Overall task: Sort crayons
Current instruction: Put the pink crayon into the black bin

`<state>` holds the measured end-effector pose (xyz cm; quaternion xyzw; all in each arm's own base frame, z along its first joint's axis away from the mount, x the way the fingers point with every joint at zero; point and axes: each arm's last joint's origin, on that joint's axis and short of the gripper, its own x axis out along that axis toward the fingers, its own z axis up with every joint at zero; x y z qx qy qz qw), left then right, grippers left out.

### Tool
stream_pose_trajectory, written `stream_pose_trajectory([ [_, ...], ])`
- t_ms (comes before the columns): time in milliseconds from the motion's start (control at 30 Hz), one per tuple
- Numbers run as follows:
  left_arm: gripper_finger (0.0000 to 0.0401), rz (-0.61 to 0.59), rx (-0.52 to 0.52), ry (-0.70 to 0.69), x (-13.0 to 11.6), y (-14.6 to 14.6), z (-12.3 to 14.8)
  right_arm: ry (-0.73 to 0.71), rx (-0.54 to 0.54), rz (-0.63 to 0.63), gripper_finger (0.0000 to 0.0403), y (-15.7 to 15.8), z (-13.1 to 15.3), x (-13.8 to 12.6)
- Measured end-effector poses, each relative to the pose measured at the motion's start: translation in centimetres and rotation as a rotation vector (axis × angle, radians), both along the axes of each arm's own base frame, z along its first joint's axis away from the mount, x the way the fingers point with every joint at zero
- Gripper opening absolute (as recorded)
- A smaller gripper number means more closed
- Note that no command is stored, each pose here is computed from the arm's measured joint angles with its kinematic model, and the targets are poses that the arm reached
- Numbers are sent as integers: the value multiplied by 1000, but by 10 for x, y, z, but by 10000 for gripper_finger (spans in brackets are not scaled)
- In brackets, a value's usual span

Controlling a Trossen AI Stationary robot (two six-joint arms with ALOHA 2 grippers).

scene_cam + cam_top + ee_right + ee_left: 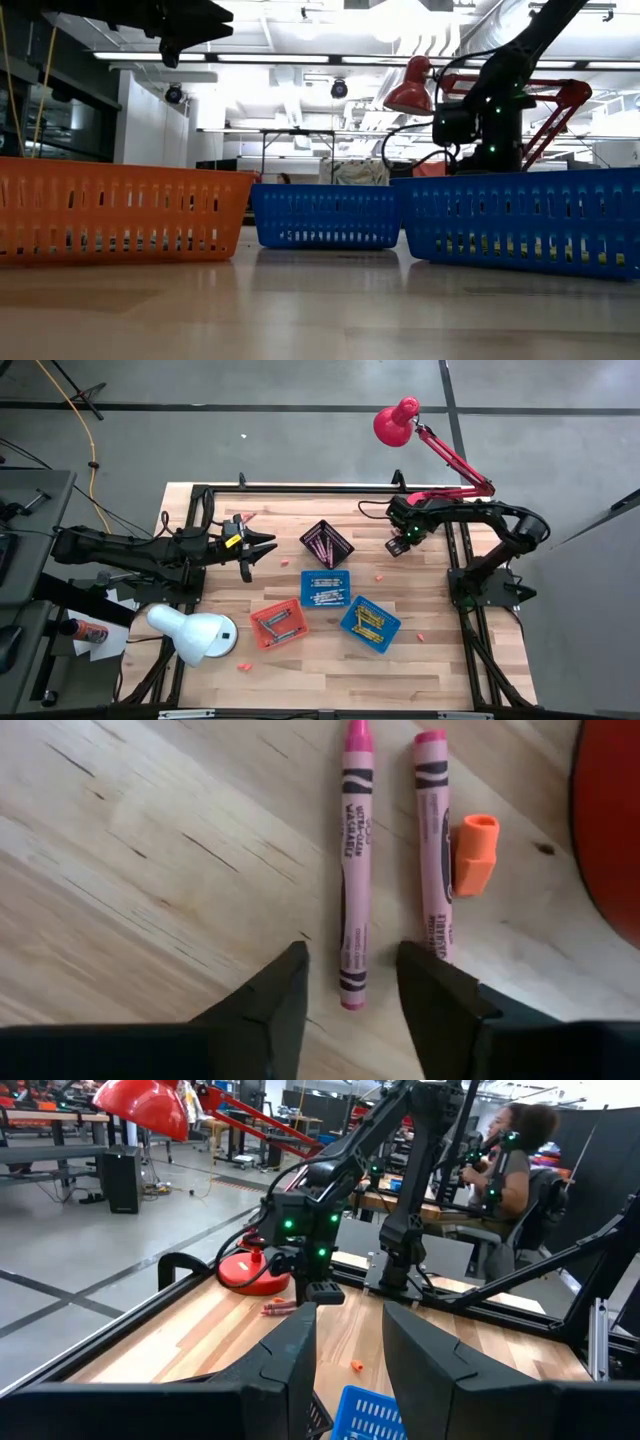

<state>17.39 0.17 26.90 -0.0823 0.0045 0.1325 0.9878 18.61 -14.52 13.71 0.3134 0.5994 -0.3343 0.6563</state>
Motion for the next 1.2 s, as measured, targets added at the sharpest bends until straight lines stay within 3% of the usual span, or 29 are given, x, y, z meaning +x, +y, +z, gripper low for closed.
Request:
stream_pose_trajectory([
  [367,103,0,0,0,0,0,0,24,35,-19,56,0,-6,0],
  [467,103,0,0,0,0,0,0,-13,53,-10,14,2,-2,0],
  [567,103,-1,0,1,0,0,0,-84,74,11,12,9,8,1],
  [700,104,-1,0,0,0,0,0,-284,20,65,5,19,38,6],
  [933,103,-1,0,0,0,0,0,-789,-223,163,3,43,107,22],
  [1200,104,-1,0,-1,0,0,0,-1333,-451,488,1,82,168,43],
])
